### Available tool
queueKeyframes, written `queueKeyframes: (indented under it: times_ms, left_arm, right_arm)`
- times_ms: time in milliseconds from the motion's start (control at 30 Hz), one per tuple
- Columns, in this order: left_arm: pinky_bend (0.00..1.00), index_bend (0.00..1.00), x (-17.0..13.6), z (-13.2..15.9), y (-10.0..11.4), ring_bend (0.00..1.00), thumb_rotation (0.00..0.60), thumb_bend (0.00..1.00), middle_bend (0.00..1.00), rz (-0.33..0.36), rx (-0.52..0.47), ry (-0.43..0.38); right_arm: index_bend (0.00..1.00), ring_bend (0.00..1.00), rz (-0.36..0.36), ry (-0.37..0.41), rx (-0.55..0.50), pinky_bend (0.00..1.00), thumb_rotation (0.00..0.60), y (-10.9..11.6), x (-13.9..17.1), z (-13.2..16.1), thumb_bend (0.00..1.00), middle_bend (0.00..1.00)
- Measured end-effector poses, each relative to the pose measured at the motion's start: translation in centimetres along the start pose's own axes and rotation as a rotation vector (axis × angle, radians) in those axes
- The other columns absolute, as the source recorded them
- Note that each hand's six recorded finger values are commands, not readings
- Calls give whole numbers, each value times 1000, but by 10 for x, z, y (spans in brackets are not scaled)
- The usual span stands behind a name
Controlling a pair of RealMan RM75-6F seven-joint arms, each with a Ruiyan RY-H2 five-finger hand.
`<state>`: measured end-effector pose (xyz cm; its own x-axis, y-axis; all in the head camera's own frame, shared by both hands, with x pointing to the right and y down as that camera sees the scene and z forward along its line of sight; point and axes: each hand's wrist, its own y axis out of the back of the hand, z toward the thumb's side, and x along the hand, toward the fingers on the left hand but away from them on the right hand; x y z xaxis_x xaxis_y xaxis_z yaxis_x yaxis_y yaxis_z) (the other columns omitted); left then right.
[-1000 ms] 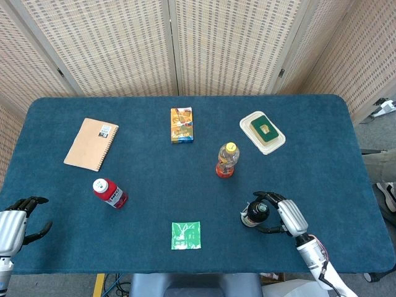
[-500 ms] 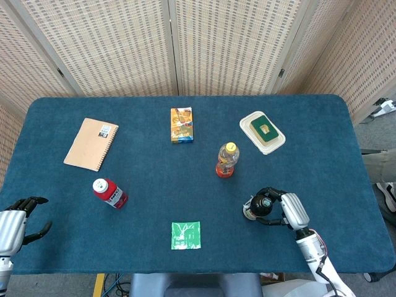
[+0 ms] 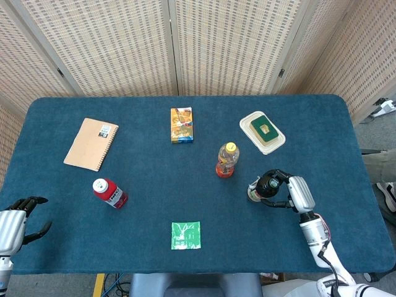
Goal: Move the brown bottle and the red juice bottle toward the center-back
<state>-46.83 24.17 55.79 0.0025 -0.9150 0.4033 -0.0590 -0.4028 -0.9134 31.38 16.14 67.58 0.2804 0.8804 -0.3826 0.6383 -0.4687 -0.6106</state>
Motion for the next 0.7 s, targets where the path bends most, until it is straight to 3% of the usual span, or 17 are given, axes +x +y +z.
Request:
queueKeyframes:
  times_ms: [433, 700]
  left_arm:
    - [548, 349, 0, 0, 0, 364, 600, 213, 371, 5, 3, 3]
    - [548, 350, 0, -1, 2, 364, 600, 213, 372, 10, 0, 5]
  right_arm:
    - [475, 491, -57, -58, -20, 520, 600, 16, -40, -11, 108, 585]
    - [475, 491, -62, -79, -17, 521, 600, 14, -60, -15, 108, 585]
